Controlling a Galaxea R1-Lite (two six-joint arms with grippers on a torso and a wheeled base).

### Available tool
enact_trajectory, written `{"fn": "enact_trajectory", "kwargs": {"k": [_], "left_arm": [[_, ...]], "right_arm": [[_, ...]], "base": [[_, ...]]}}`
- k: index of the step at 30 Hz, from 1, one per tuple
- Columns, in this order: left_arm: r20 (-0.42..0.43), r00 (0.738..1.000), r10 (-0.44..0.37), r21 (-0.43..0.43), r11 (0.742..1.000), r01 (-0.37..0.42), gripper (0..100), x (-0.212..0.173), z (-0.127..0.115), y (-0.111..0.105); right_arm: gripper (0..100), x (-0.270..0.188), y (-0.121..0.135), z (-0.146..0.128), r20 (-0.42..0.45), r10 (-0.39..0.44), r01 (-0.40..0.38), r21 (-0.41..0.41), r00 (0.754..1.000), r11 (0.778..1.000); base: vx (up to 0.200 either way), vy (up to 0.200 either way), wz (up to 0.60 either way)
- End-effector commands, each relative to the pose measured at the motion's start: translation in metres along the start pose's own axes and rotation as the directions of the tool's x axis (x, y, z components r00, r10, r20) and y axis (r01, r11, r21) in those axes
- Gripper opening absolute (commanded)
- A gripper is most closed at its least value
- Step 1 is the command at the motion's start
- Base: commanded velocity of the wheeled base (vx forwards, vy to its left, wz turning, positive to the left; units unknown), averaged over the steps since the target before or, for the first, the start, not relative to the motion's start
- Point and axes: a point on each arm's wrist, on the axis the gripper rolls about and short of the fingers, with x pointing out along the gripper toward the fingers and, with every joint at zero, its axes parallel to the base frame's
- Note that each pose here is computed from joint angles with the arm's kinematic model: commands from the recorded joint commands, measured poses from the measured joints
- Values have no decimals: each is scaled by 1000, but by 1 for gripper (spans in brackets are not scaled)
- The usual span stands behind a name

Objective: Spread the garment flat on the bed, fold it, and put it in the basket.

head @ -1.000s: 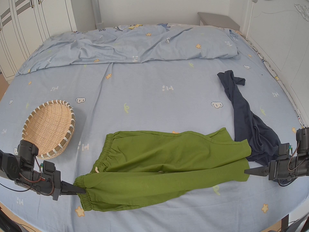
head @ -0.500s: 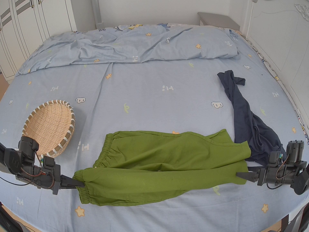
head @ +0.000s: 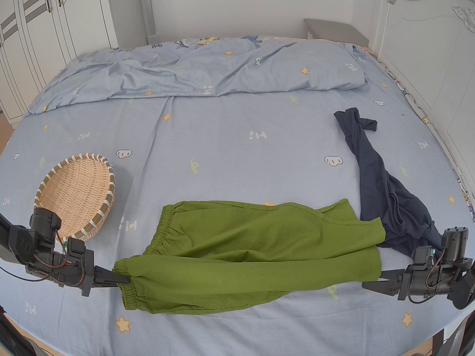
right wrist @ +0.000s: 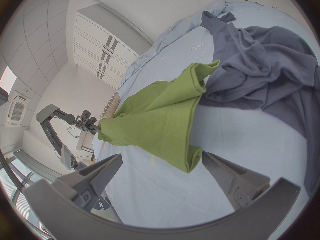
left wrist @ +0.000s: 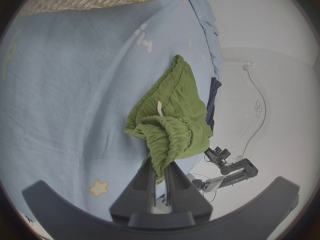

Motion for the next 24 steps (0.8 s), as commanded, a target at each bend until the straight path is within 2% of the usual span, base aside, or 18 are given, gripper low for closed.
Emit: {"fn": "enact_trajectory", "kwargs": {"k": [1, 10, 20, 21, 24], "left_arm": [[-1, 1000, 0, -2, 1000, 0, 0, 0, 0, 0], [-4, 1000, 0, -2, 1000, 0, 0, 1, 0, 0], [-7, 1000, 1, -7, 1000, -1, 0, 2, 2, 2], [-7, 1000, 1, -7, 1000, -1, 0, 2, 2, 2], [-5, 1000, 1, -8, 1000, -1, 0, 2, 2, 2]], "right_arm": [[100, -1, 2, 2, 15, 5, -4, -20, 1000, 1000], [100, 13, 0, -2, -2, 32, -32, -52, 999, 998], [100, 19, -2, -5, -19, 39, -40, -49, 999, 998], [0, 19, -2, -5, -19, 39, -40, -49, 999, 998], [0, 19, -2, -5, -16, 39, -40, -51, 999, 998]], "base": [[0, 0, 0], [0, 0, 0], [0, 0, 0], [0, 0, 0], [0, 0, 0]]}}
